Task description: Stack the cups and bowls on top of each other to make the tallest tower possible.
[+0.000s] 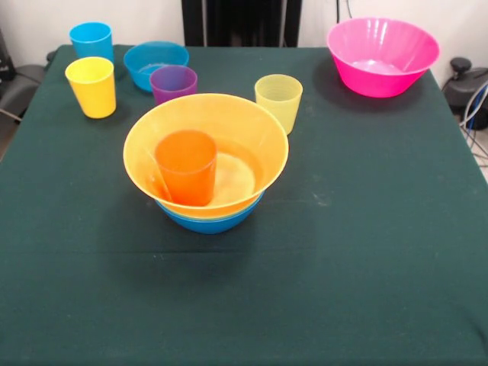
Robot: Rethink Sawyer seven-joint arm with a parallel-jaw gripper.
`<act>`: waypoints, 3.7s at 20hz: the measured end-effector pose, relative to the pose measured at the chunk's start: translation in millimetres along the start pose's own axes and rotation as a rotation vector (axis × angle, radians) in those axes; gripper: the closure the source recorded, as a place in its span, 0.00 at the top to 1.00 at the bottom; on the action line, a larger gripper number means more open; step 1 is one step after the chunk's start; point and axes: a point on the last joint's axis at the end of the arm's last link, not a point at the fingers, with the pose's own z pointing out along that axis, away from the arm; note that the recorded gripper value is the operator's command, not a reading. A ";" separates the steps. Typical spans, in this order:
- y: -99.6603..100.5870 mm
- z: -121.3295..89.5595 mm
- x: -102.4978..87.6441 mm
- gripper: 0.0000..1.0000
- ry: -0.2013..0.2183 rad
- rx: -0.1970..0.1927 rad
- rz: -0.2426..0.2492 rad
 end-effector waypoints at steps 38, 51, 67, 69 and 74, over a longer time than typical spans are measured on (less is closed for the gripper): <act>-48.2 50.7 18.1 1.00 -0.075 0.019 -0.068; -46.5 58.7 14.9 1.00 -0.118 0.006 -0.093; -27.4 91.9 15.9 1.00 -0.162 -0.030 -0.127; -28.5 99.1 18.6 1.00 -0.161 -0.018 -0.145; -28.8 112.9 21.7 1.00 -0.178 -0.006 -0.177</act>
